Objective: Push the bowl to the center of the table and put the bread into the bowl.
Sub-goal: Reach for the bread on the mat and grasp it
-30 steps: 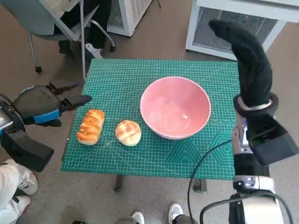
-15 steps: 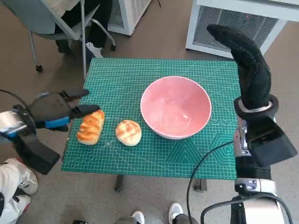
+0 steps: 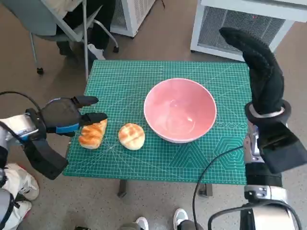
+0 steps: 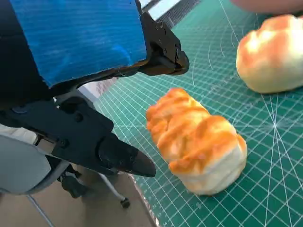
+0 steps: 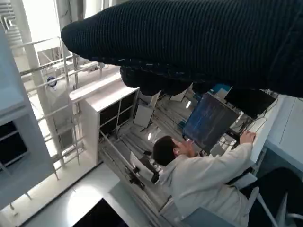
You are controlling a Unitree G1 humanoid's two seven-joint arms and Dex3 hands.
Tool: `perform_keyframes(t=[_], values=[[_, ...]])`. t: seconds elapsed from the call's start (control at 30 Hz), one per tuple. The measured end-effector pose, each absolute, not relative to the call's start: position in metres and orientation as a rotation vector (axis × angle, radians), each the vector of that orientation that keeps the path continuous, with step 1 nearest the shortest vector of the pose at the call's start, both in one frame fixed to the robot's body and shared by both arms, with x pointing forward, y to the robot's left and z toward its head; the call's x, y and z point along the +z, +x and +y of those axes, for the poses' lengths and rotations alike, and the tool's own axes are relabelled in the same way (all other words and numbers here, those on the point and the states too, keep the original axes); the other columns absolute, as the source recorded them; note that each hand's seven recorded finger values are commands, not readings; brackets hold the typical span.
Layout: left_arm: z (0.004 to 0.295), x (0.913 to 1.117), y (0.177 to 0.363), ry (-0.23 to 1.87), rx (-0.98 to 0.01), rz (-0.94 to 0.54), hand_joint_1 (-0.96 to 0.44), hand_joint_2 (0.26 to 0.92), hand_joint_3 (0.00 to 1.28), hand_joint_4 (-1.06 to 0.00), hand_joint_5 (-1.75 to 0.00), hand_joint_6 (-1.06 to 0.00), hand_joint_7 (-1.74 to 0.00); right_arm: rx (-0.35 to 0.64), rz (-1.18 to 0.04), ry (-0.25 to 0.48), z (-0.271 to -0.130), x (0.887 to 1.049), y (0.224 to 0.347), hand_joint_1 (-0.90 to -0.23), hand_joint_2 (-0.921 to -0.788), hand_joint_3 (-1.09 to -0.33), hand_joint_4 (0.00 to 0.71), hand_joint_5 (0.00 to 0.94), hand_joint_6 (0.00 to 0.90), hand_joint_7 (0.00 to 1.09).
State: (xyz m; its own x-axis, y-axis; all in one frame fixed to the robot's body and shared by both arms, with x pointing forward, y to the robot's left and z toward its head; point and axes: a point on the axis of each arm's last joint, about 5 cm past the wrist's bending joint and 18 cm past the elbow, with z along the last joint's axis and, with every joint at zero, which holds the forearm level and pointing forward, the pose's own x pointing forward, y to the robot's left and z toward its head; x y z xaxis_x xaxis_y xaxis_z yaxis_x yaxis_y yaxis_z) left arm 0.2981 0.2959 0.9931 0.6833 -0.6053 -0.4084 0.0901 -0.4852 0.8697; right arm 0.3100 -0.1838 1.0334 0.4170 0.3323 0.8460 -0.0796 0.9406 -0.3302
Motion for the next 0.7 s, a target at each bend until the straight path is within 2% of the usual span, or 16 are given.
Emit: perform_keyframes(t=[0.4, 0.7], values=[[0.292, 0.973, 0.297, 1.899, -0.932, -0.379, -0.12, 0.807, 0.01, -0.34, -0.01, -0.4, 0.0, 0.263, -1.107, -0.243, -0.185, 1.032, 0.307, -0.577, -0.921, -0.802, 0.296, 0.003, 0.038, 0.64], [0.288, 0.966, 0.299, 1.908, -0.94, -0.343, -0.02, 0.865, 0.03, -0.43, -0.03, -0.45, -0.03, 0.263, -1.105, -0.244, -0.186, 1.031, 0.304, -0.577, -0.921, -0.801, 0.293, 0.001, 0.036, 0.64]])
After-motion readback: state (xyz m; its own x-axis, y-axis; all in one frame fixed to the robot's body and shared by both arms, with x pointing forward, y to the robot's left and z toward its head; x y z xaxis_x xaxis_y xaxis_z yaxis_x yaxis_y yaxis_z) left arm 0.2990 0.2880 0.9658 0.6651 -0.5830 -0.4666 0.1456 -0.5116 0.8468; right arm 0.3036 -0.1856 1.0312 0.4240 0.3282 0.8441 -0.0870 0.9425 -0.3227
